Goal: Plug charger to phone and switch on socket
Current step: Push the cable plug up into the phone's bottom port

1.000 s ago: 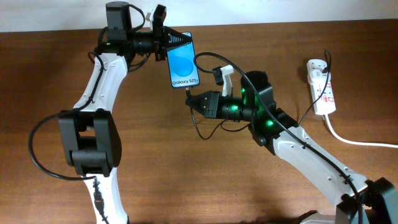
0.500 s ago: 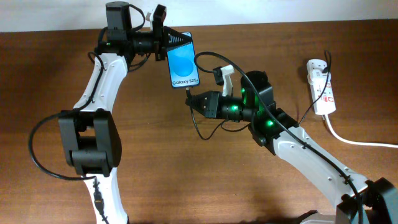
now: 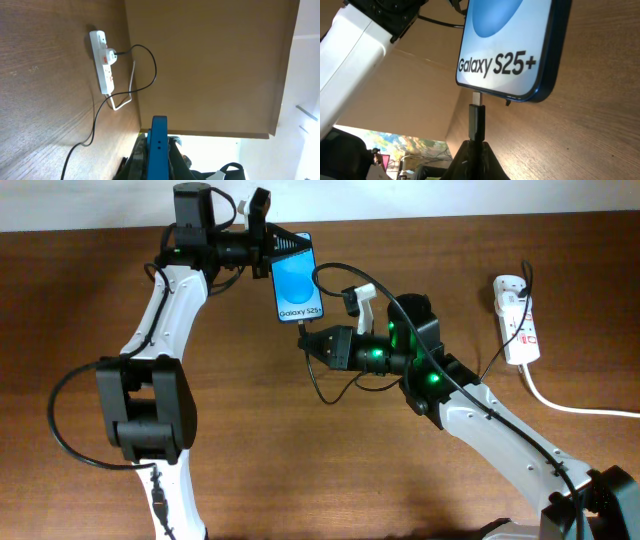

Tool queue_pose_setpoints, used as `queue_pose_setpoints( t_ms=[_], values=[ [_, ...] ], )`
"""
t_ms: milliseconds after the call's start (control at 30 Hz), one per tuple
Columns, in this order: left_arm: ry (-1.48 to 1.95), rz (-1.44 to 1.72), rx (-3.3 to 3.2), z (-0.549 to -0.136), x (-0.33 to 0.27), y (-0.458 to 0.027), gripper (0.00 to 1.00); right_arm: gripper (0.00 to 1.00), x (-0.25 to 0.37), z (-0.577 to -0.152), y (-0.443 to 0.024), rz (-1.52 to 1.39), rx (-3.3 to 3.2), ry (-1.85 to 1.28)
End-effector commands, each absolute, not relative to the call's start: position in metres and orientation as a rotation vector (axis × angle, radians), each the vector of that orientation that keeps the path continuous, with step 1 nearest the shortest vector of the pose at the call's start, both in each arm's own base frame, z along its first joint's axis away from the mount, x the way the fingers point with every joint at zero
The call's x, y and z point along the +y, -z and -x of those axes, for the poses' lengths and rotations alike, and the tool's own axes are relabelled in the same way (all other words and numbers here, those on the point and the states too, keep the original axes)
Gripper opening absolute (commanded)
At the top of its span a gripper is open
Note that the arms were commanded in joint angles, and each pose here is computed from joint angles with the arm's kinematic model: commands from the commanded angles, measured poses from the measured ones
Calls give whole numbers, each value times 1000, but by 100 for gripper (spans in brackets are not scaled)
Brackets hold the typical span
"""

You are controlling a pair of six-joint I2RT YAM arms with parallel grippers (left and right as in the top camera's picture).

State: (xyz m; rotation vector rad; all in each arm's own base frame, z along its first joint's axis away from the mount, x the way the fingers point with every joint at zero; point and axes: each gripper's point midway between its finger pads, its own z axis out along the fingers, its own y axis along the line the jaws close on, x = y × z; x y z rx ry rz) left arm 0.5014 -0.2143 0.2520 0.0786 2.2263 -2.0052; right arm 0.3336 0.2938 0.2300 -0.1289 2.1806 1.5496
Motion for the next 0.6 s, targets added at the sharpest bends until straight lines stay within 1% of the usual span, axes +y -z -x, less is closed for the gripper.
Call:
queue_pose_setpoints(
  t_ms=[0,300,567],
  values=[
    [2070,-152,2213,-491,-219,-256,0,4,292,-335,-245,139,2132,-1549],
    [2063,-148,2212,-493,-218,-256,0,4,292,-330,-240,137,2167,-1569],
    [2064,-148,2212,-493,-218,-256,0,4,286,-335,-241,120,2160,-1561]
  ],
)
